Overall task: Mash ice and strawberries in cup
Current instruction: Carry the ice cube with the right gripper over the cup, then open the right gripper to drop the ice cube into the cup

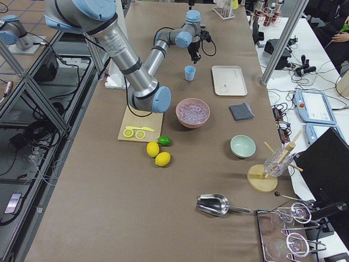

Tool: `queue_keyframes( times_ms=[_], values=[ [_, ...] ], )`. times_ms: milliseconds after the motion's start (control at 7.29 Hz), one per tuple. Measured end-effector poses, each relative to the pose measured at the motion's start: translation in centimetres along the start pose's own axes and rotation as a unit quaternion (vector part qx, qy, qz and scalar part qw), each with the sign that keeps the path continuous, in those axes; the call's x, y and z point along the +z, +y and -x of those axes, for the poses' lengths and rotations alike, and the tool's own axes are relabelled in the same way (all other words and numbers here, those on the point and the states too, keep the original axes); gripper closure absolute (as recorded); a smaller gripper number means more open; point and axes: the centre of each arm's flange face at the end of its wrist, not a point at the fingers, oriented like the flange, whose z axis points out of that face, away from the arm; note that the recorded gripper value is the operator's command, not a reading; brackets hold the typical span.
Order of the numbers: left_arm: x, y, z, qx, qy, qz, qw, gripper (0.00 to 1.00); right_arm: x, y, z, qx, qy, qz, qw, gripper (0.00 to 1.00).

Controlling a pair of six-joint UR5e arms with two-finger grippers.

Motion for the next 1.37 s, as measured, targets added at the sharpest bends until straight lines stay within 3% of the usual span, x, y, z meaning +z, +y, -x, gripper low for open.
queue_keyframes(
  times_ms=[549,1097,1372],
  values=[
    [0.0,-0.2,0.0,-0.001,0.0,0.0,1.0,0.02,2.7,0.1,2.4,0.011,0.013,0.004,0.9998,0.65],
    [0.1,-0.1,0.2,-0.002,0.0,0.001,1.0,0.02,4.9,-0.1,3.0,0.017,0.006,-0.016,0.9997,0.61],
    [0.2,0.1,0.3,-0.002,0.0,0.002,1.0,0.02,5.2,0.2,2.6,0.017,0.007,-0.014,0.9997,0.54]
  ],
)
